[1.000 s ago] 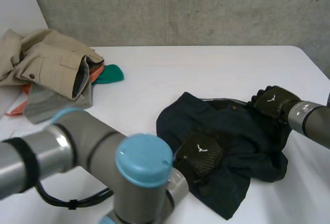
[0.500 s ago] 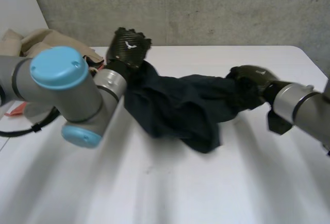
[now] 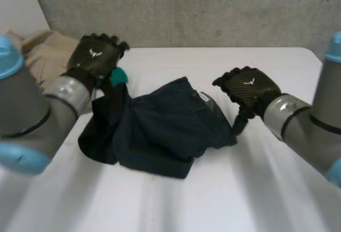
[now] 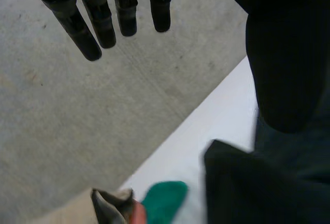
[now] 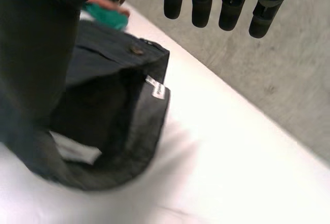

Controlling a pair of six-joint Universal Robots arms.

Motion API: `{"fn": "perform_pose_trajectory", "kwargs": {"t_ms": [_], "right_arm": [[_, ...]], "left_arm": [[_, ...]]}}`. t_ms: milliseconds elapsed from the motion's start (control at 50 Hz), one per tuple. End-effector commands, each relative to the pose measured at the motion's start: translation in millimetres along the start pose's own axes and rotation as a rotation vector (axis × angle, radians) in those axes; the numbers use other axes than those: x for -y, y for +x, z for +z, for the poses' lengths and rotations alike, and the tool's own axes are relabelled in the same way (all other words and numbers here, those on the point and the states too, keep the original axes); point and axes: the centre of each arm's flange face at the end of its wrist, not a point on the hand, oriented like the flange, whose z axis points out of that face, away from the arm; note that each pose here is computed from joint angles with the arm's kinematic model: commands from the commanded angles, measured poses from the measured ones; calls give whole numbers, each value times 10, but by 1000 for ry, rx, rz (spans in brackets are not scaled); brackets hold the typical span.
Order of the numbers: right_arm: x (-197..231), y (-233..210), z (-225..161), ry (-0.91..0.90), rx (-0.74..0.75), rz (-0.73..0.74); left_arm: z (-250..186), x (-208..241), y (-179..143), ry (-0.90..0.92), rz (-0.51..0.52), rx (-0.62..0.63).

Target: Fold the laundry.

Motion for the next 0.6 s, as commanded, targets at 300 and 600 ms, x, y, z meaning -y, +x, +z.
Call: {"fn": "perform_pose_trajectory", "kwargs": {"t_ms": [300,600], "right_arm": [[-509,-890,-303,135,255,-499],[-483,-460,358,104,-85,-407]], "left_arm": [[-779,-838,962,-364,-322,-221],[-373,-707,720,-196,-84,29]]}}
